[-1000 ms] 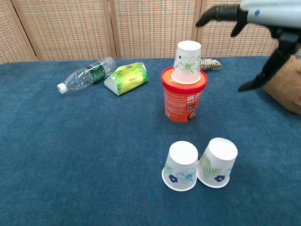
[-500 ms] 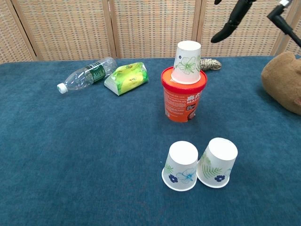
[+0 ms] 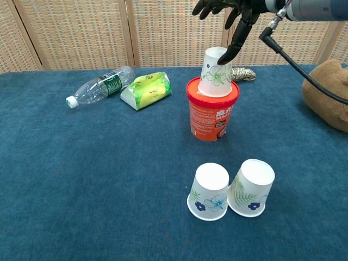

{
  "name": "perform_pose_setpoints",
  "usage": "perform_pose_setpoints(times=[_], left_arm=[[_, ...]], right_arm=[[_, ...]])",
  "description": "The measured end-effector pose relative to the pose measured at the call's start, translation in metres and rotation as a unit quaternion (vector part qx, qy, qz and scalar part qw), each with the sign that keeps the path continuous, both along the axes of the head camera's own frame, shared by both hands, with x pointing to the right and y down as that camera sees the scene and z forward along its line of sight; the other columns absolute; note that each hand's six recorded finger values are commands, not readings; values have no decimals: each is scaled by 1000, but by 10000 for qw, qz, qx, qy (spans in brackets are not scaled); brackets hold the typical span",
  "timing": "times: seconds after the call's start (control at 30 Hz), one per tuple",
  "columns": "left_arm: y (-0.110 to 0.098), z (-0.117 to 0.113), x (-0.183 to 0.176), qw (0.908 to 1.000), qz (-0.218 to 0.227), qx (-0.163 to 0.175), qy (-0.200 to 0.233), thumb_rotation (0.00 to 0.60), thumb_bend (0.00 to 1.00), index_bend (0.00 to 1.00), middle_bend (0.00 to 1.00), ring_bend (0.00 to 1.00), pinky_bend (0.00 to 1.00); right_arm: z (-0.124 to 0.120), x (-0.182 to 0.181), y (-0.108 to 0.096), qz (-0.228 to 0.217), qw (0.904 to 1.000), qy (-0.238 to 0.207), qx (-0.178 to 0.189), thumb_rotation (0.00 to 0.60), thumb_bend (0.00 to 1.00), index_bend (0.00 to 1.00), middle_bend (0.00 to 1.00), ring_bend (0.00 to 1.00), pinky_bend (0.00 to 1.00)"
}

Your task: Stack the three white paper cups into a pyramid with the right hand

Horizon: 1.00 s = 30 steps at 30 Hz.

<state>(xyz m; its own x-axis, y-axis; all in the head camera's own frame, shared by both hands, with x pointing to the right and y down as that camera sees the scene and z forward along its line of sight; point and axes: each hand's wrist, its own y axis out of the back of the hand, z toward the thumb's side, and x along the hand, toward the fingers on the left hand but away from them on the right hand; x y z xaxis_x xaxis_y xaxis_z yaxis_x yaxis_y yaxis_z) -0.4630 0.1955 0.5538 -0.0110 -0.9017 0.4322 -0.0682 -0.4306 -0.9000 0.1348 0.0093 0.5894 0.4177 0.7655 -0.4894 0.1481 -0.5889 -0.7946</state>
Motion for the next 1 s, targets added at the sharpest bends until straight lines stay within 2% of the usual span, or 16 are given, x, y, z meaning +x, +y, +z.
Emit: perform_pose_setpoints(times=[0.23,0.5,0.63,0.8,1.0], left_arm=[[0,0,-1,10000,-32,-7,3,600,119,0,0,0,0],[-2,4,-3,9999,-55,-81,-25,600,119,0,0,0,0],[-2,4,-3,9999,-63,-99,-29,600,119,0,0,0,0],[-2,4,-2,9999,-55,-101,-32,600,120,0,0,0,0],[-2,4,-2,9999,-46,-99,-27,600,120,0,0,0,0]], right_arm=[[17,-2,-2,70,9999,119,-102,600,109,223,314,225,236],[24,0,-3,126,9997,131,-151,600,143,320,408,325,248],[26,1,-5,198,9997,124,-111,600,203,355,448,360,250],[28,2,-6,245,9996,123,-51,600,306,422,509,412,319],[28,2,-4,240,9996,122,-31,600,345,456,543,452,350]])
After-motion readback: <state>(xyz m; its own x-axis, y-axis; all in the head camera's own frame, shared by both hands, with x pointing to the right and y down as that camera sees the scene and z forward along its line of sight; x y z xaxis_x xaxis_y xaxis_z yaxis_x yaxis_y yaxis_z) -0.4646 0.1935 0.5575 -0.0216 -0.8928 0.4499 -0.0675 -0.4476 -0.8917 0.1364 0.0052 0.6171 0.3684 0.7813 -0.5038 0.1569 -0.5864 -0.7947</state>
